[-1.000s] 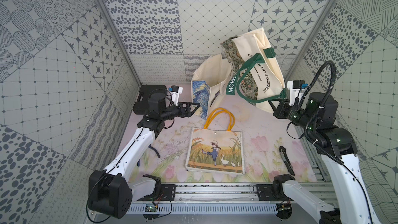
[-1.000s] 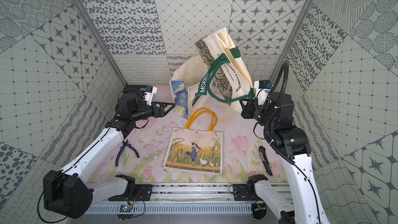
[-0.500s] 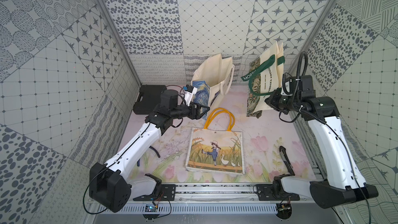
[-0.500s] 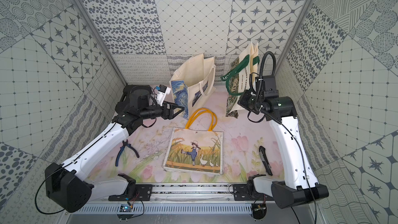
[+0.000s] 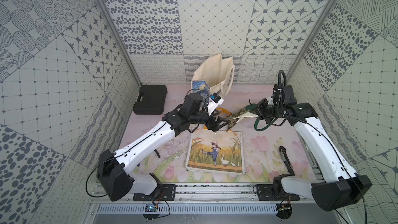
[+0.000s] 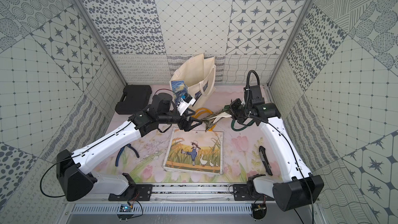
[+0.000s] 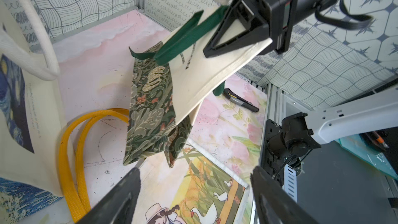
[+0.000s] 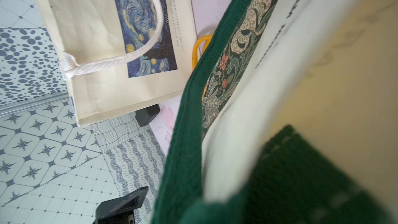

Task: Put away the canvas bag
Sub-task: Press the canvas bag.

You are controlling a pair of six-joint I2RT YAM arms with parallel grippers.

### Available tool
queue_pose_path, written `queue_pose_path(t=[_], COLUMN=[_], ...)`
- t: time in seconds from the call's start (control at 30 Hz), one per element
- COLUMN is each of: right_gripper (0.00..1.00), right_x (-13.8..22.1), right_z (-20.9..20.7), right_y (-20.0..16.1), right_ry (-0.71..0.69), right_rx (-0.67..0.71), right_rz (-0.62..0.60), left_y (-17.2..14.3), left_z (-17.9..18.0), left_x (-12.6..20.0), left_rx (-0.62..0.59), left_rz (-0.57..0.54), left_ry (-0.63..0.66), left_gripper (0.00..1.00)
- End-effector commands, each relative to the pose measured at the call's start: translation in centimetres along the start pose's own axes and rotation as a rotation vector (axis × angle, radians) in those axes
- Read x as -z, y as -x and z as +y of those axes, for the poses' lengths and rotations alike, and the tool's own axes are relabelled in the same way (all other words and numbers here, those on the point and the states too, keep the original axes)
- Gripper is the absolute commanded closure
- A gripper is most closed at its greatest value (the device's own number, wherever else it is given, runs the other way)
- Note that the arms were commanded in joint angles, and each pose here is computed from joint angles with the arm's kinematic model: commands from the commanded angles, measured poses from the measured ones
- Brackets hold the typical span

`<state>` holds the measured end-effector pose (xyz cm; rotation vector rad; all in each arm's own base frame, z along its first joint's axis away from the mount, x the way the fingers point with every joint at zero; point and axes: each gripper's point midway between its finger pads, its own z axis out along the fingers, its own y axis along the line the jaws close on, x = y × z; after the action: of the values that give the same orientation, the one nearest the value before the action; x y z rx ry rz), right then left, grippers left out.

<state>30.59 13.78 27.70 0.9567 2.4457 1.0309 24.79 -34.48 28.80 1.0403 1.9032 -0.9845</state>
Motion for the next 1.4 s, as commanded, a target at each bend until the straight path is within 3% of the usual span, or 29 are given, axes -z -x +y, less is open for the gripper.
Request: queue_pose_path(t=[0.0, 0.47, 0.77, 0.93, 1.0, 1.07, 1.1, 1.23, 1.3, 1.37], right_gripper=[1.00, 1.00, 1.00, 1.00, 1.00, 1.00, 1.00, 1.00, 1.00, 1.00], right_x=[0.7, 0.0, 0.7, 1.6, 1.8, 2.1, 2.2, 2.7, 3.1, 3.5], right_z=[4.1, 4.6, 6.2, 7.5, 7.8, 7.9, 8.0, 8.1, 8.2, 8.4], right_y=[-0.4, -1.5, -1.8, -1.8, -1.8, -1.7, -1.6, -1.3, -1.1, -0.9], right_ry=[0.175, 0.191, 0.261, 0.297, 0.303, 0.308, 0.309, 0.316, 0.319, 0.326], right_rx=[-0.009, 0.023, 0.015, 0.027, 0.029, 0.032, 0.032, 0.035, 0.038, 0.043], right_rz=[0.017, 0.074, 0.094, 0.097, 0.097, 0.093, 0.092, 0.082, 0.076, 0.070], left_y=[0.0, 2.8, 1.9, 1.0, 0.7, 0.3, 0.2, -0.5, -0.8, -1.2], left_z=[-0.5, 0.7, 1.8, 2.8, 3.3, 3.4, 3.4, 3.3, 3.3, 3.4], left_x=[-2.0, -5.5, -6.9, -6.8, -6.7, -6.5, -6.4, -6.2, -6.1, -6.1], left_rx=[-0.165, -0.356, -0.341, -0.336, -0.333, -0.333, -0.332, -0.325, -0.312, -0.302], left_rz=[0.034, 0.031, 0.071, 0.094, 0.102, 0.109, 0.112, 0.125, 0.131, 0.141], left_ry=[0.031, 0.216, 0.257, 0.313, 0.338, 0.344, 0.347, 0.340, 0.338, 0.342], left_gripper=[0.17, 0.14, 0.20, 0.36, 0.60, 0.93, 1.00, 1.00, 0.59, 0.46])
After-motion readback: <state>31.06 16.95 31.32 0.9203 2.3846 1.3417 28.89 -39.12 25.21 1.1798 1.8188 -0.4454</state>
